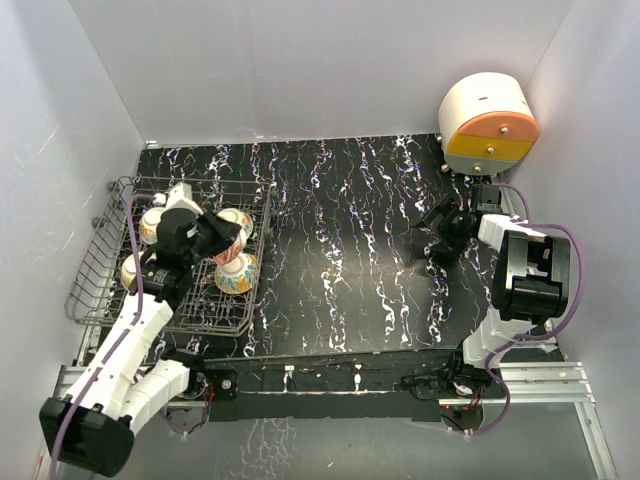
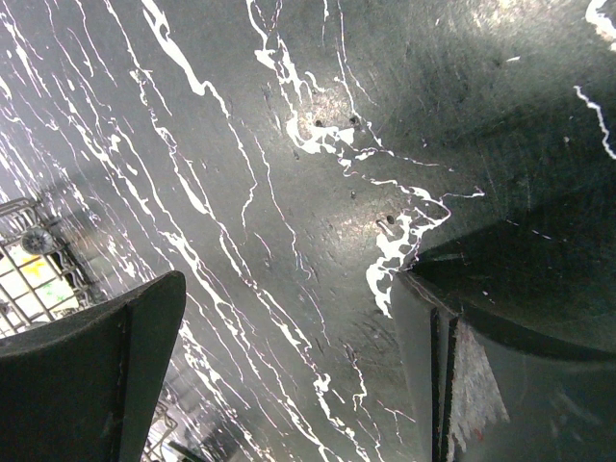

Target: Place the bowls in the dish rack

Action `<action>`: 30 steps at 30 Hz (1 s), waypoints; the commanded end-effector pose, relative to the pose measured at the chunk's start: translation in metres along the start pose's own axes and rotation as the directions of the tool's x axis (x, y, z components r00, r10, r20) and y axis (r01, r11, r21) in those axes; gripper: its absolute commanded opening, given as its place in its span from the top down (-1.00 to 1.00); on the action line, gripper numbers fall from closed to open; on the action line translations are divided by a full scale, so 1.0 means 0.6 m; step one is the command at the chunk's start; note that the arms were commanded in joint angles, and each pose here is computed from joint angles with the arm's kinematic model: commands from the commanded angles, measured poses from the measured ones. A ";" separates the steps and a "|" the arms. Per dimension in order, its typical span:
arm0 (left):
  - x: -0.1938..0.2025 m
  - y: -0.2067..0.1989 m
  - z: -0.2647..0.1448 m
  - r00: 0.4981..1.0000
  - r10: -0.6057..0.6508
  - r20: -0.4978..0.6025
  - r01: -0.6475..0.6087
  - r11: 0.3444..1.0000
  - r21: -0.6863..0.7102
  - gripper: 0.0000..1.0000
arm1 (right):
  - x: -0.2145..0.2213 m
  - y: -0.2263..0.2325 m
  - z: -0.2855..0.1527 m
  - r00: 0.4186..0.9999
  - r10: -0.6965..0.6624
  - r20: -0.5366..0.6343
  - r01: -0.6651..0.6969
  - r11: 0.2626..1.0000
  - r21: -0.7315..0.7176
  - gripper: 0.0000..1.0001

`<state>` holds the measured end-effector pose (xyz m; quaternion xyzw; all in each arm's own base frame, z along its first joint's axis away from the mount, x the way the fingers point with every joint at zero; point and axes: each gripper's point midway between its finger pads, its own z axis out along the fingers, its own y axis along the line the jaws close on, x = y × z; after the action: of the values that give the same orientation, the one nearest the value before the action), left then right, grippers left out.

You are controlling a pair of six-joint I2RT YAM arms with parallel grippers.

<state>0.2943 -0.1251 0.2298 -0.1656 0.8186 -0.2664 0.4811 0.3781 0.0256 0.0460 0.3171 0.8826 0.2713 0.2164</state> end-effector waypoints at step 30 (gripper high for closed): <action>-0.069 0.206 -0.029 0.655 -0.657 0.374 0.632 0.747 0.206 1.00 | 0.024 0.023 0.014 0.999 0.012 -0.045 -0.018 0.992 -0.127 -0.82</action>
<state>0.2885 -0.0119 0.1603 -0.4929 0.6203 -0.3741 0.4820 0.3790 0.0457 0.0487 0.3114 0.8640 0.3360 0.2090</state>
